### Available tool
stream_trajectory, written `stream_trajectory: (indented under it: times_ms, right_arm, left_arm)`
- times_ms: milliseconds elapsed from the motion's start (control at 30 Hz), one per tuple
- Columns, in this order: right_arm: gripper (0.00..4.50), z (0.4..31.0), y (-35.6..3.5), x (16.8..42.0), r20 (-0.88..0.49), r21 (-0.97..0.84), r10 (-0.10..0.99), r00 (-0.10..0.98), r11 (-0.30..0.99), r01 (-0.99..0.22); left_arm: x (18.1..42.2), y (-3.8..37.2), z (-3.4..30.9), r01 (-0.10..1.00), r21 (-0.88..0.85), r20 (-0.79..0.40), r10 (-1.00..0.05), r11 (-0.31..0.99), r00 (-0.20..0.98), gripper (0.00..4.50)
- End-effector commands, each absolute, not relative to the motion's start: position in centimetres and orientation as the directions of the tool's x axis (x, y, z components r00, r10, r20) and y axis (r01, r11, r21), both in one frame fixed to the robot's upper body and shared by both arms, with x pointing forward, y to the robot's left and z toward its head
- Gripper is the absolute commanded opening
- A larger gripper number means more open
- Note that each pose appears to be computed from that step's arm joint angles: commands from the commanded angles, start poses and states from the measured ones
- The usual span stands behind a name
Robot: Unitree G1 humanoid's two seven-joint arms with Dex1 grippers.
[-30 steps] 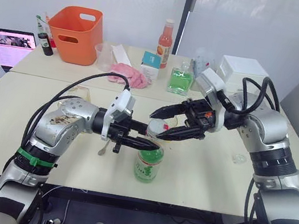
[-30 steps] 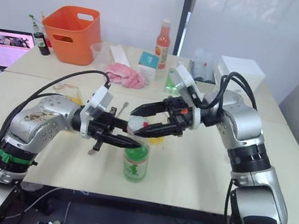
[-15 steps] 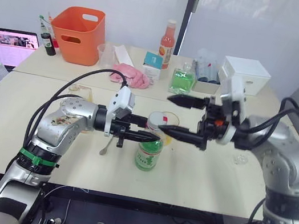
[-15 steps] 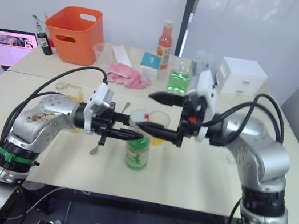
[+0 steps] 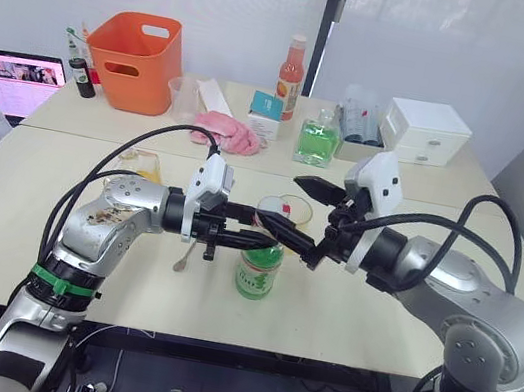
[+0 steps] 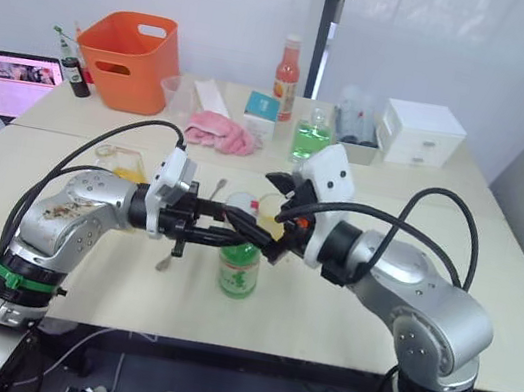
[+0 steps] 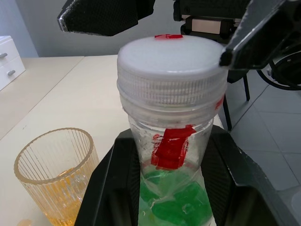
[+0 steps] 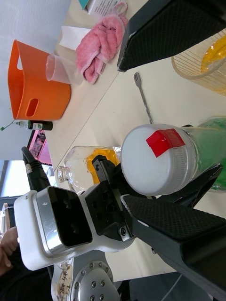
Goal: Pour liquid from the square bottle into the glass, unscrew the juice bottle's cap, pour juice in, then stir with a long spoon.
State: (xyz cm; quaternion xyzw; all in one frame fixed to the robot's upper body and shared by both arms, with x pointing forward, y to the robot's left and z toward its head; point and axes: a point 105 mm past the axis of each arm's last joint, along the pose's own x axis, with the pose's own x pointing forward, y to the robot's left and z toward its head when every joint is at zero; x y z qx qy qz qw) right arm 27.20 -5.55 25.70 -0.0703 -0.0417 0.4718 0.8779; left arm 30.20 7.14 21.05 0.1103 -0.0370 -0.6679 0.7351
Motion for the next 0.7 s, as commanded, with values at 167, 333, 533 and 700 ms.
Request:
stream_trajectory:
  times_ms: [167, 333, 533, 700]
  right_arm:
    - [3.92, 26.1, -5.3, 26.5, 0.018, -0.183, 0.841, 0.541, 0.534, -0.825]
    - [2.25, 26.0, -5.2, 26.5, 0.013, -0.180, 0.839, 0.544, 0.537, -0.824]
    - [1.64, 26.1, -5.1, 26.4, 0.021, -0.176, 0.843, 0.537, 0.532, -0.828]
    - [1.64, 26.5, -4.7, 25.6, 0.000, -0.200, 0.935, 0.355, 0.347, -0.916]
  left_arm:
    - [29.5, 6.9, 22.2, 0.964, 0.261, -0.070, -0.995, 0.053, 0.074, 1.35]
    - [29.4, 6.9, 22.1, 0.964, 0.259, -0.070, -0.995, 0.050, 0.070, 1.35]
    - [29.4, 6.9, 22.1, 0.965, 0.259, -0.070, -0.995, 0.050, 0.071, 1.35]
    - [29.2, 6.9, 22.0, 0.967, 0.251, -0.076, -0.996, 0.033, 0.054, 1.35]
